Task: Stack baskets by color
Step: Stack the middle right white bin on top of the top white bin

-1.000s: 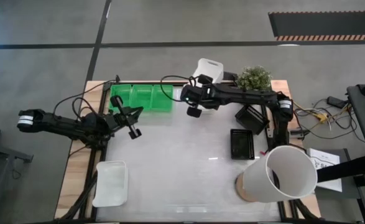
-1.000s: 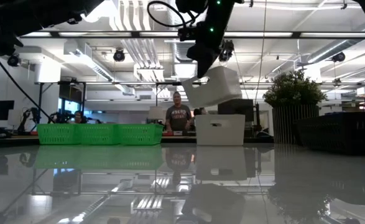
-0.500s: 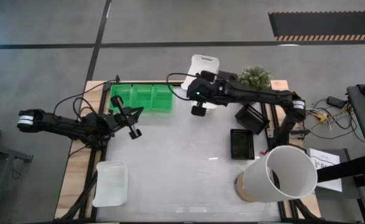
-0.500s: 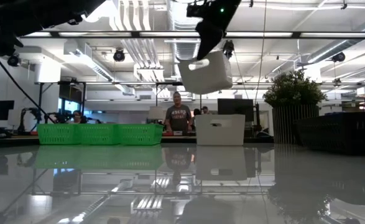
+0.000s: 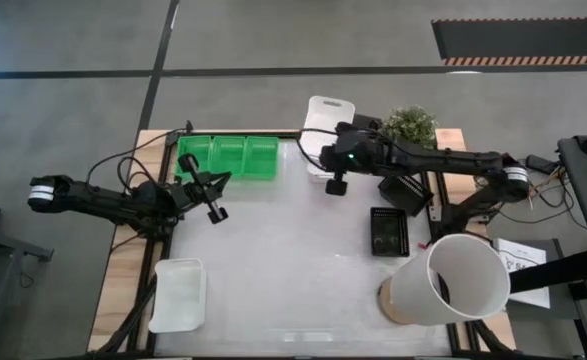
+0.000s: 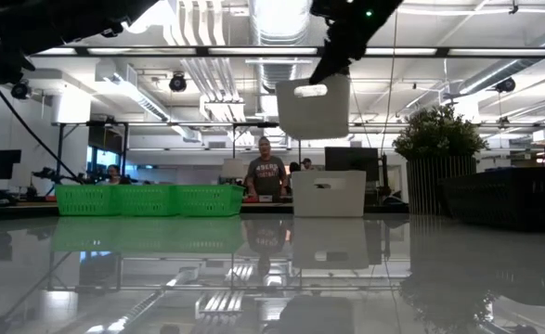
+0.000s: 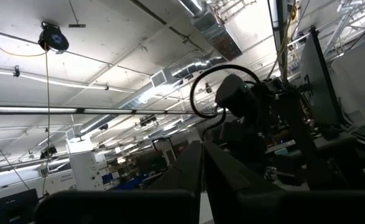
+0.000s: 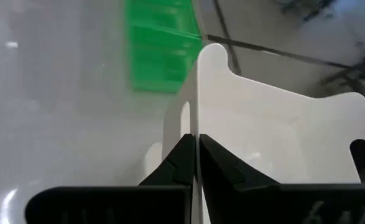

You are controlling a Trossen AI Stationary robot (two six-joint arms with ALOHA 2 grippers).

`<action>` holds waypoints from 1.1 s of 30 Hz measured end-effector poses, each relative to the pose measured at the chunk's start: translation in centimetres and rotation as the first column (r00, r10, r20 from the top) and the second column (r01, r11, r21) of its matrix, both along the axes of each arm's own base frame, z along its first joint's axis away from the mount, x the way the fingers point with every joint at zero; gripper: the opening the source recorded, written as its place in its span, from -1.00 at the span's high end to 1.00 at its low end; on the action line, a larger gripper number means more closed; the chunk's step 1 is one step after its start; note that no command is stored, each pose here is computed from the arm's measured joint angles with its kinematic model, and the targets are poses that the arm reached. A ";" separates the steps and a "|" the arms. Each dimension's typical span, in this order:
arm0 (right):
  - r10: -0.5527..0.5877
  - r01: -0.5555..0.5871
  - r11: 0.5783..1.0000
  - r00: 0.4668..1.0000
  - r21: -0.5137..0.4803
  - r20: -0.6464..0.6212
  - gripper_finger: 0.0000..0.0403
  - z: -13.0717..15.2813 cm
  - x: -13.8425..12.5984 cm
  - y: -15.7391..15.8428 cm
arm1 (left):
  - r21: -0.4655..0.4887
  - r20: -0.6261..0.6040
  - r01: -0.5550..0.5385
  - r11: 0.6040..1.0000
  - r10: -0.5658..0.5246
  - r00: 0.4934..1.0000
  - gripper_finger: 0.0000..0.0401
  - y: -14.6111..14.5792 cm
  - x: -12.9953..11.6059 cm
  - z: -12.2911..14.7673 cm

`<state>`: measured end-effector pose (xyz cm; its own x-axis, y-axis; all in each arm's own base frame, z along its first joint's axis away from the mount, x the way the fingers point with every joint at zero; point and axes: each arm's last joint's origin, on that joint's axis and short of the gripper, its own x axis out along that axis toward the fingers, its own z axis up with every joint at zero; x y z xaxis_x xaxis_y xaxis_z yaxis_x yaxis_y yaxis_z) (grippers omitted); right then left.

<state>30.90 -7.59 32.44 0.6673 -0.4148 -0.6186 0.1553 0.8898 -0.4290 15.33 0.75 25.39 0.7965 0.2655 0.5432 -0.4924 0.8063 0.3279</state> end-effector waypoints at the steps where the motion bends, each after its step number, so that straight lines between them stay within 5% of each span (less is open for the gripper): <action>1: 0.011 -0.011 1.000 1.000 0.006 0.002 0.96 -0.1 -0.4 0.1 | 0.000 0.000 0.000 1.000 0.000 1.000 1.00 0.0 0.0 0.0; 13: 0.007 -0.003 0.999 0.996 -0.033 0.094 0.96 -2.0 -4.1 -0.4 | 0.000 0.000 0.000 1.000 0.000 1.000 1.00 0.0 0.0 0.0; 33: 0.047 -0.040 0.991 0.998 -0.127 0.049 0.96 -3.9 -4.3 -1.5 | 0.001 -0.001 0.000 1.000 0.000 1.000 1.00 0.0 0.1 0.1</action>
<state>26.62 -9.12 28.52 0.7160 -0.4567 -0.5280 0.1422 0.8359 -0.5302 15.45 0.75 25.46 0.7969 0.2656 0.5426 -0.4924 0.8058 0.3289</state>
